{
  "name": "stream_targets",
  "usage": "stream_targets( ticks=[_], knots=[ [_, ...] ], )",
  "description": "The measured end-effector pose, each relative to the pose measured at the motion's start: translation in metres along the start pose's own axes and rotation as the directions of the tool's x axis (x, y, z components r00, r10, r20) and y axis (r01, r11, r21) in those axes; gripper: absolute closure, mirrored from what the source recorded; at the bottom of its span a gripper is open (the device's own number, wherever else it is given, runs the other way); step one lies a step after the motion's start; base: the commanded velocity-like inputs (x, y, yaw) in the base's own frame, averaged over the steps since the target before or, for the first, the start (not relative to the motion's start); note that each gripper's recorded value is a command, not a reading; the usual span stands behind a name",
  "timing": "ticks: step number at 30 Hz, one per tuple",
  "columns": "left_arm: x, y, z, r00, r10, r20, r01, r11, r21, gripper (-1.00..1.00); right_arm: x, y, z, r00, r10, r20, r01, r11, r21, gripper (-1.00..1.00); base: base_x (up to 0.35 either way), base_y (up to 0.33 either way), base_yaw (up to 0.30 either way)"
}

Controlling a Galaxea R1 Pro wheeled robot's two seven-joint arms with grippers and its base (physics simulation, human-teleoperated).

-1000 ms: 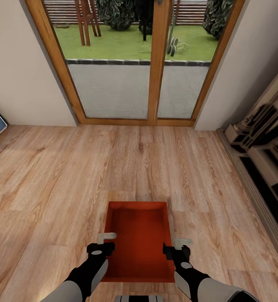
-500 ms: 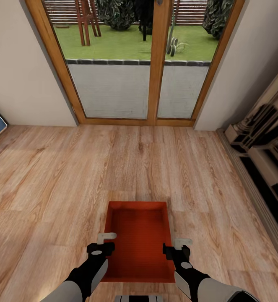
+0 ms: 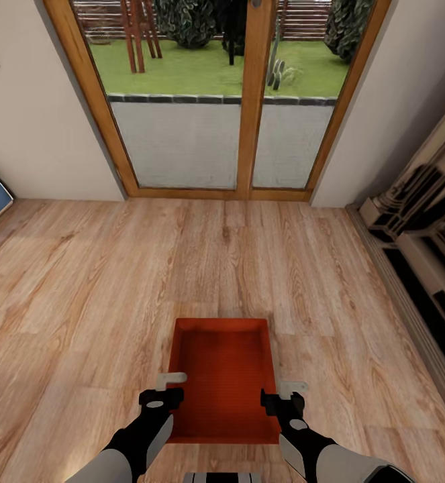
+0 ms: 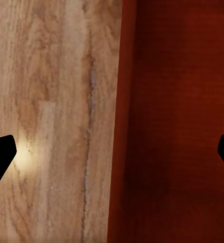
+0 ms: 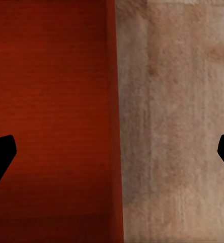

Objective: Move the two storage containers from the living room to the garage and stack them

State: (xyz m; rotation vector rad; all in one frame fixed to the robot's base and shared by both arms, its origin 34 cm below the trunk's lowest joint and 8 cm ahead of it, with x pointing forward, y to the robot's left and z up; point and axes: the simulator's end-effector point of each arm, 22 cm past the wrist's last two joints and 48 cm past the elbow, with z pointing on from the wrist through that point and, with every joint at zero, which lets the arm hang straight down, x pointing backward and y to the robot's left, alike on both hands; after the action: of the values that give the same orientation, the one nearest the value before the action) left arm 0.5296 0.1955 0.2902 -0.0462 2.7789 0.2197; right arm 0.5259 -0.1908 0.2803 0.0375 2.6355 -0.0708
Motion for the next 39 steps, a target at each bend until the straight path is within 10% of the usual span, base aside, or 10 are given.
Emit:
stream_targets(
  ticks=[39],
  knots=[
    [0.0002,0.0005,0.0001,1.000,-0.010,-0.002,0.010,1.000,0.000,-1.00,0.0000,0.0000,0.0000,1.000,0.000,0.000,0.000,1.000,0.000,-1.00,-0.039,0.000,0.000]
  ],
)
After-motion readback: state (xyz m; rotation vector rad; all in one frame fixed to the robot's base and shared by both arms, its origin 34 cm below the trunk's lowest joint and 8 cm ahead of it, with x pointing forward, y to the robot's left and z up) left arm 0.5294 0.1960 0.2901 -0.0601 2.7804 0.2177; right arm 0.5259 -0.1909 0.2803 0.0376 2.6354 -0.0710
